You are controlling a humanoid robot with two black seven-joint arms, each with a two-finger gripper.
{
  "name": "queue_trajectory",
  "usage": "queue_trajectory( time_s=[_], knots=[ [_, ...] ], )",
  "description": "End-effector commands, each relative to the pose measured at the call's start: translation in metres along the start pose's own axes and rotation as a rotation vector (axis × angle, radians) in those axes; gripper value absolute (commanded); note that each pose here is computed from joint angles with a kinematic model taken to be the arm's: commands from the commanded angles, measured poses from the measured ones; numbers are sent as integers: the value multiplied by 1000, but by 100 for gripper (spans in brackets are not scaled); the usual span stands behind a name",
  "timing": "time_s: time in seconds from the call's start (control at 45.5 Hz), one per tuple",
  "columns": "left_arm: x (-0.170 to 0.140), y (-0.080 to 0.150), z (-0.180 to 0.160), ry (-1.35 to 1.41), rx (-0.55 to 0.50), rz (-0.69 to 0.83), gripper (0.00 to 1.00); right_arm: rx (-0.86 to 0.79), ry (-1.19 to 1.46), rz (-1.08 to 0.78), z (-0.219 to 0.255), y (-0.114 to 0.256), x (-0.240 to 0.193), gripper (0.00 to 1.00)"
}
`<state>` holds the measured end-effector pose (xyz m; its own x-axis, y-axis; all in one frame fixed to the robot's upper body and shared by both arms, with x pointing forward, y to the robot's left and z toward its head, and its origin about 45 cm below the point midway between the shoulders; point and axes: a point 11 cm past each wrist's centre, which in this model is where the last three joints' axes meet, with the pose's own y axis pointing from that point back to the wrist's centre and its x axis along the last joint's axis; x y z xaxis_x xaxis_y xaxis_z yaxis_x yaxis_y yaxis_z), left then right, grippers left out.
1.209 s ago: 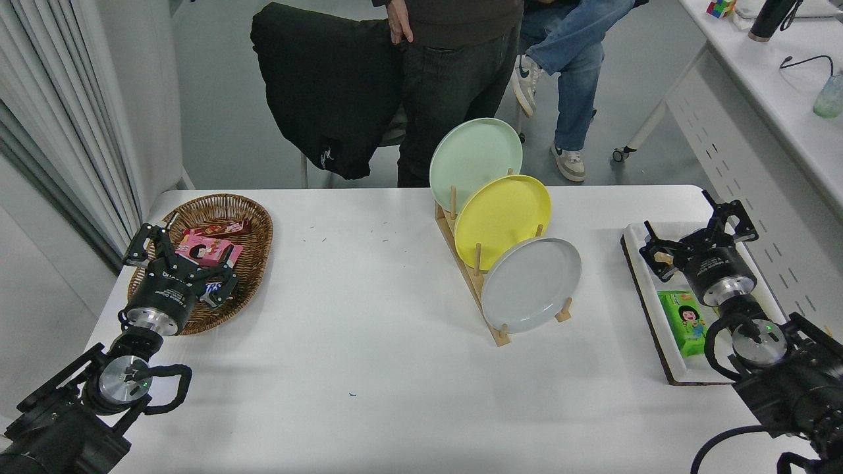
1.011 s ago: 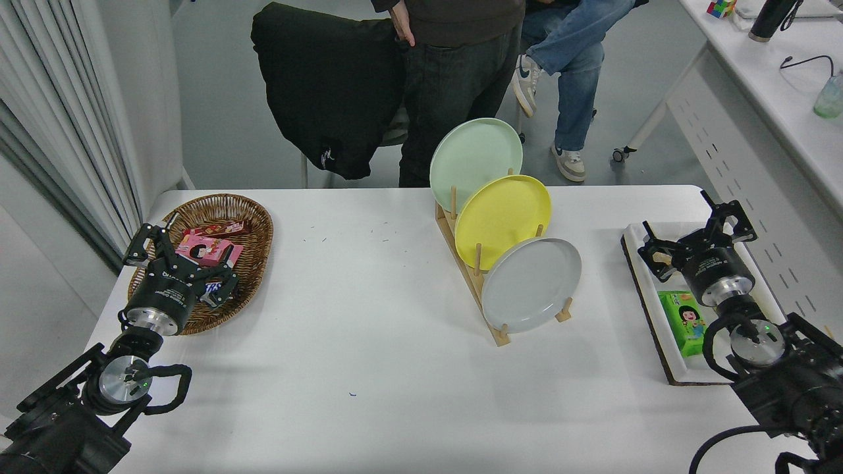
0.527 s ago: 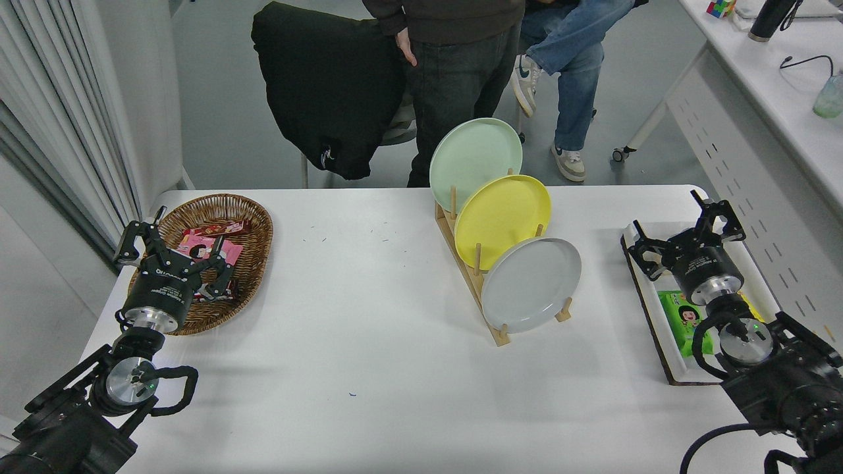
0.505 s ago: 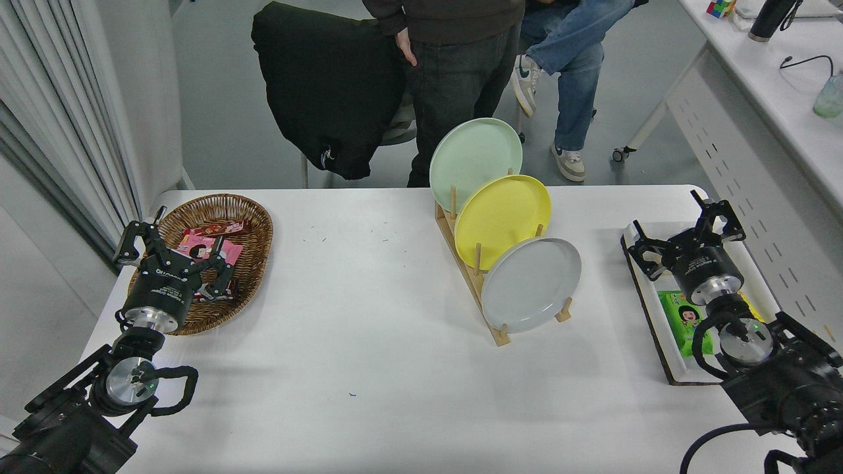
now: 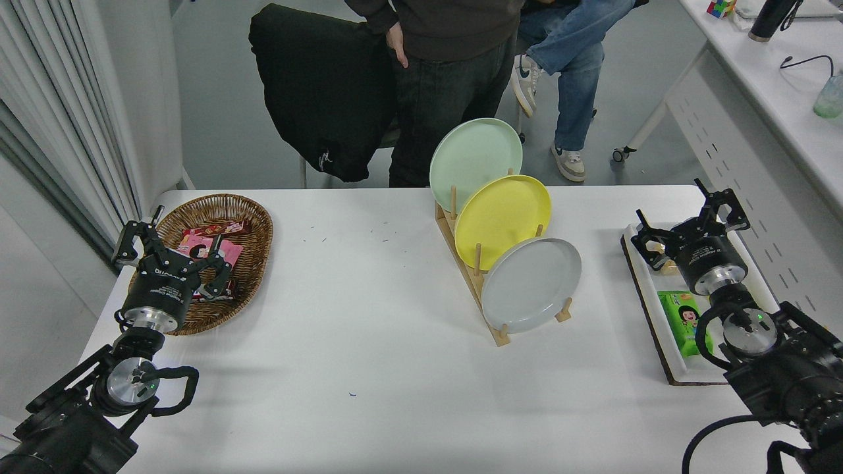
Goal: Place the plate on the table
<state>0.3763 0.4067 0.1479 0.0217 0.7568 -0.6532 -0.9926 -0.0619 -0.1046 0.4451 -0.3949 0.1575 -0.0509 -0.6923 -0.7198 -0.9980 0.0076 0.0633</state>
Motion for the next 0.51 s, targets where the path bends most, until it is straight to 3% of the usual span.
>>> queue_trajectory(
  time_s=[0.0,0.484],
  knots=[
    [0,0,0,1,-1,-1,98,4,5,12,-3,0,2,100],
    [0,0,0,0,-1,0,98,7,0,-7,-3,-2,-3,100]
  ],
)
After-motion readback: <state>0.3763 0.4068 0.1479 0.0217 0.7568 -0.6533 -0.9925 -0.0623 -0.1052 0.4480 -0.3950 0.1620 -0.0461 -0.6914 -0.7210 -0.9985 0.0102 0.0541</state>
